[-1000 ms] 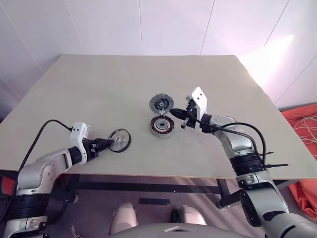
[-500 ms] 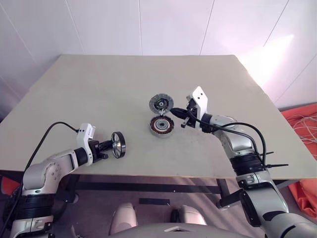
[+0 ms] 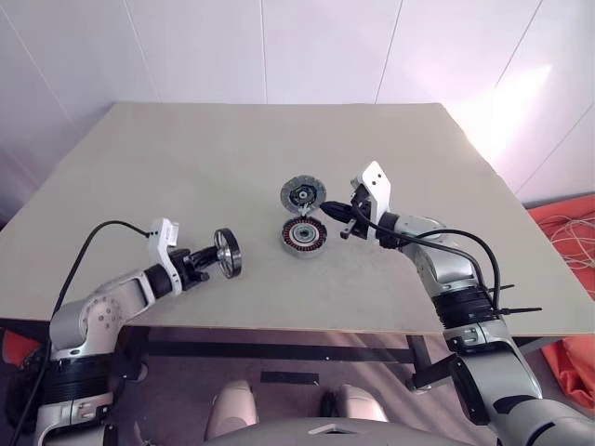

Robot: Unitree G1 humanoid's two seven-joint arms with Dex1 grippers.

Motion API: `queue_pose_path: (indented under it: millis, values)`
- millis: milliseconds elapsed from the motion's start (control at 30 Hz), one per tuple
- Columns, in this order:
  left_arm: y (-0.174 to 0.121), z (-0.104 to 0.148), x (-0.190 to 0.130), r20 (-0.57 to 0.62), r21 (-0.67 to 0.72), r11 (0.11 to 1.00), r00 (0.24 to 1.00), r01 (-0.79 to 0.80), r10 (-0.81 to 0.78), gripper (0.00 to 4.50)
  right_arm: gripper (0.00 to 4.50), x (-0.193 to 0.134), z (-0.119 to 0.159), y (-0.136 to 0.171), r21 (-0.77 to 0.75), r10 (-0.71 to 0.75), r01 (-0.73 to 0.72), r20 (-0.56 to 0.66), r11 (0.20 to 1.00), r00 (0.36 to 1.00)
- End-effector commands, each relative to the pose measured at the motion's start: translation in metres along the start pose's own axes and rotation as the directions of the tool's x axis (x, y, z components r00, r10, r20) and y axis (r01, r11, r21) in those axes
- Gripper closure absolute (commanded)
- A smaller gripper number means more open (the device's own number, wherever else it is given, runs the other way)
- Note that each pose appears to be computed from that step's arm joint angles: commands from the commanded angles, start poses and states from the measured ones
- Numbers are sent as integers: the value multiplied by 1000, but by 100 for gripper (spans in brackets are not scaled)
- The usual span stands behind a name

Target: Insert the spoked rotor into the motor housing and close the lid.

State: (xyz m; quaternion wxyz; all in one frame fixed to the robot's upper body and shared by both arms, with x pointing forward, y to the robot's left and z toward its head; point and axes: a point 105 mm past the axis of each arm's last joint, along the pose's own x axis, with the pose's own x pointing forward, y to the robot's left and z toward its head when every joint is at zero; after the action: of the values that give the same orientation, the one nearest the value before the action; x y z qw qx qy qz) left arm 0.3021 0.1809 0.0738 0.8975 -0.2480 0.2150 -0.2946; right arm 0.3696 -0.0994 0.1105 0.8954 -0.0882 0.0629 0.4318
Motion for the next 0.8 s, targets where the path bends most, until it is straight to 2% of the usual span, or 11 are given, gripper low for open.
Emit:
queue_pose_path:
  millis: [33, 167, 367, 667, 800]
  values:
    - [-14, 17, 11, 46, 31, 999, 998, 31, -32, 448, 450, -3, 21, -8, -40, -18, 21, 61, 999, 998]
    - [-19, 19, 27, 37, 52, 998, 999, 29, -31, 448, 450, -3, 22, -8, -42, -21, 23, 62, 999, 998]
    - [-8, 14, 51, -6, 88, 994, 998, -61, 62, 448, 450, -4, 23, -6, -48, -12, 15, 64, 999, 998]
    - [1, 21, 57, 26, 120, 987, 994, -106, 104, 448, 450, -6, 23, -7, -51, -16, 19, 64, 999, 998]
    - [4, 28, 59, 64, 135, 982, 990, -134, 127, 344, 450, -5, 23, -7, -52, -14, 17, 66, 999, 998]
